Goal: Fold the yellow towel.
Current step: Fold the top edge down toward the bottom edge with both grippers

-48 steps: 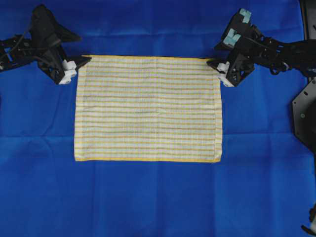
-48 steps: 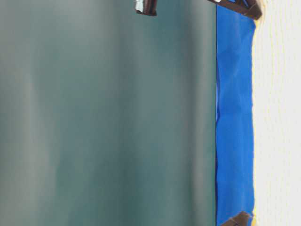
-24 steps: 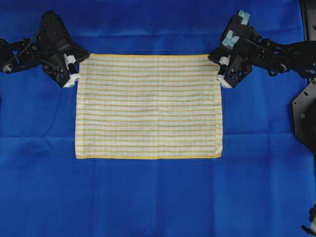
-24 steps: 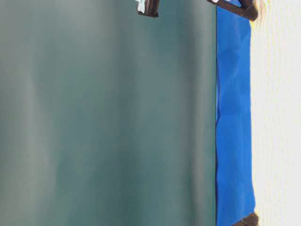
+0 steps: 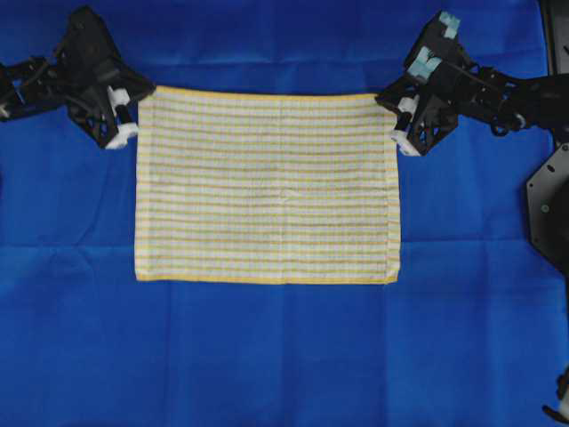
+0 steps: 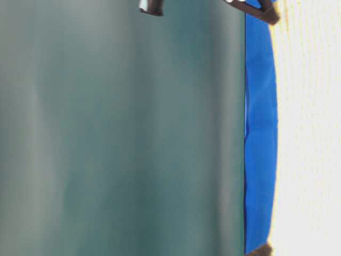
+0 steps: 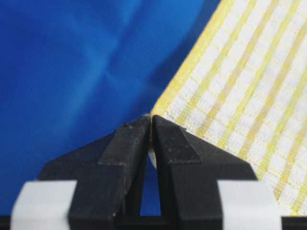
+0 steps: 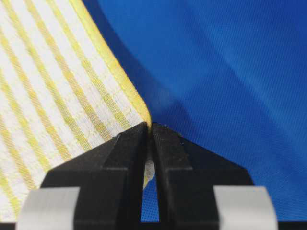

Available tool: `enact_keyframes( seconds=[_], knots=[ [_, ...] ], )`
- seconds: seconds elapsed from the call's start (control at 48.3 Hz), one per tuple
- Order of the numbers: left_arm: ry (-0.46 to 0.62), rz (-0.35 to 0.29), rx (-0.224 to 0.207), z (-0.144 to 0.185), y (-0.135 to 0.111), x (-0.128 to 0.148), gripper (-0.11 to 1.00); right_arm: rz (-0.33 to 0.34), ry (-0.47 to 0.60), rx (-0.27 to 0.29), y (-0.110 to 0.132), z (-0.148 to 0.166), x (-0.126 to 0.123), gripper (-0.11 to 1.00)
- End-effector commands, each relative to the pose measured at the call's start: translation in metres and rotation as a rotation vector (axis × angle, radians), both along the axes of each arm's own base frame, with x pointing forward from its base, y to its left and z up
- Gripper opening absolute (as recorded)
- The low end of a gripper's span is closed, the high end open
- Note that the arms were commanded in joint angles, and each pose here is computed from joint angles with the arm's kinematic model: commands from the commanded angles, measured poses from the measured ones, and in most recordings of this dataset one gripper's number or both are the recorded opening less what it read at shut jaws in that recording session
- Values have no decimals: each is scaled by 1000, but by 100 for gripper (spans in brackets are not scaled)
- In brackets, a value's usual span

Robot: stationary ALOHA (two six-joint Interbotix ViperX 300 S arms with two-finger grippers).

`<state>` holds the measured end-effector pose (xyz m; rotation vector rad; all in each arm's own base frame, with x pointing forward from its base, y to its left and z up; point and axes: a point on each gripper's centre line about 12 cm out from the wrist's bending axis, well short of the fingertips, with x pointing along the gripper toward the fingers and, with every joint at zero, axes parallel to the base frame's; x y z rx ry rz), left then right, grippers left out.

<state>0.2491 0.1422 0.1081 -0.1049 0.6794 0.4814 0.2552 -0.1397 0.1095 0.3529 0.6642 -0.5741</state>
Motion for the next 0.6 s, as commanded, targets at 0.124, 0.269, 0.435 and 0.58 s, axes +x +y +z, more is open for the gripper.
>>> enact_keyframes(
  seconds=[0.124, 0.269, 0.435, 0.58],
  knots=[
    [-53, 0, 34, 30, 3, 3, 2, 2, -29, -8, 1, 17, -2, 3],
    [-47, 2, 20, 29, 0, 1, 2, 2, -30, -8, 2, 18, -3, 3],
    [-46, -19, 9, 28, -8, 3, 2, 6, -25, -4, 3, 17, -3, 3],
    [-48, -53, -12, 26, -23, 3, 2, 37, -30, 5, 16, 19, -3, 3]
  ],
)
